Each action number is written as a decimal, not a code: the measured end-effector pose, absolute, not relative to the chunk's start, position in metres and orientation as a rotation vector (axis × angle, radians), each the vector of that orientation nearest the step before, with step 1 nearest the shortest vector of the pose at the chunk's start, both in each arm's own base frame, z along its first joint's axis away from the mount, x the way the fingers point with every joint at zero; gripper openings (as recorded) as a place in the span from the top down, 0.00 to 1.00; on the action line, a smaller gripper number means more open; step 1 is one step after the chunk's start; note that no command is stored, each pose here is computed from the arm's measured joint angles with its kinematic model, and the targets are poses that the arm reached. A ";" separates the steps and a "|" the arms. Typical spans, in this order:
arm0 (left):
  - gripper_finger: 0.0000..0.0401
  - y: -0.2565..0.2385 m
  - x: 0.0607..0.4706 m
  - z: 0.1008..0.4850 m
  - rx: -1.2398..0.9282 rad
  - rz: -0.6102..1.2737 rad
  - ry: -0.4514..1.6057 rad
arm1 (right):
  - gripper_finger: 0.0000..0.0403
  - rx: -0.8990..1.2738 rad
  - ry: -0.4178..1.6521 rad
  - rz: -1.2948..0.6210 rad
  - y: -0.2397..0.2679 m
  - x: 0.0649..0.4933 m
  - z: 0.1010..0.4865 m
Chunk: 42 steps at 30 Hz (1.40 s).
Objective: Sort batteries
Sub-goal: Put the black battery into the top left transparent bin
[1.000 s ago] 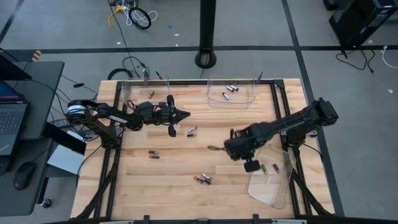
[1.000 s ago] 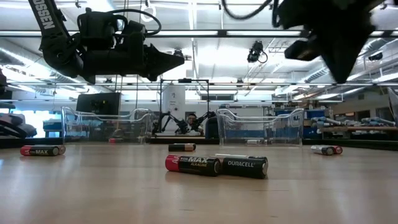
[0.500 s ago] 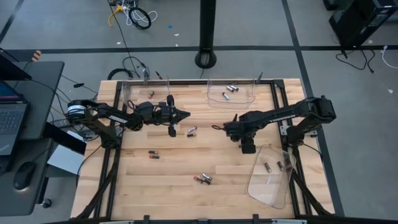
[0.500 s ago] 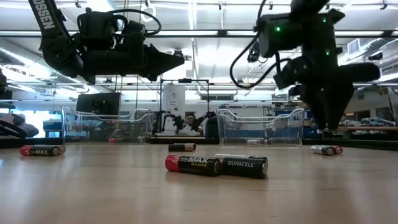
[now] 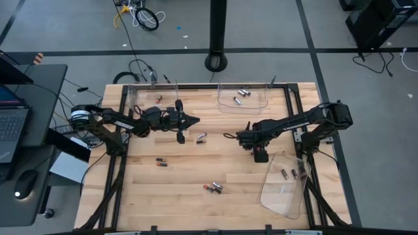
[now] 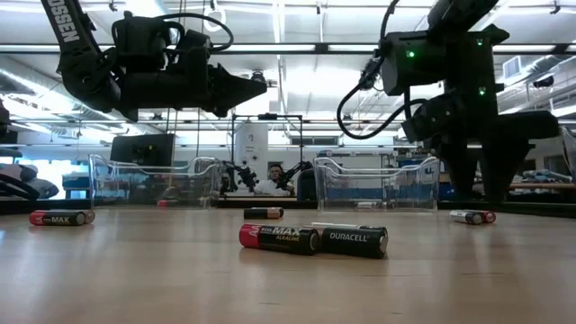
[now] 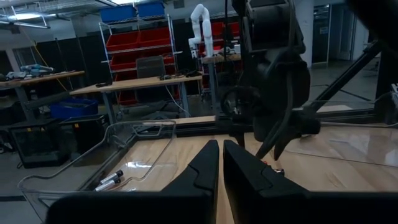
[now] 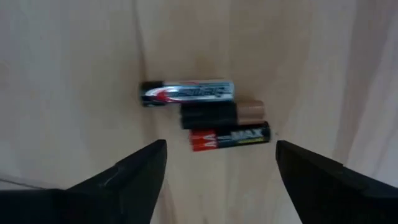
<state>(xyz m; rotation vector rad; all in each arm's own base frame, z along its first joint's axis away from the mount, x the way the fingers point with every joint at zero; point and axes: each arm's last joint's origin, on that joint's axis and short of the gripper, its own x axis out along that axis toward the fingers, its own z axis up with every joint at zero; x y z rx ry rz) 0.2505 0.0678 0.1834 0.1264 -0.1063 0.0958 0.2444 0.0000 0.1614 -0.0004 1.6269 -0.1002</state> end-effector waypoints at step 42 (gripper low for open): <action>0.93 0.068 0.250 0.183 0.124 0.096 -0.106 | 0.61 0.614 1.549 -0.669 -0.038 0.240 0.161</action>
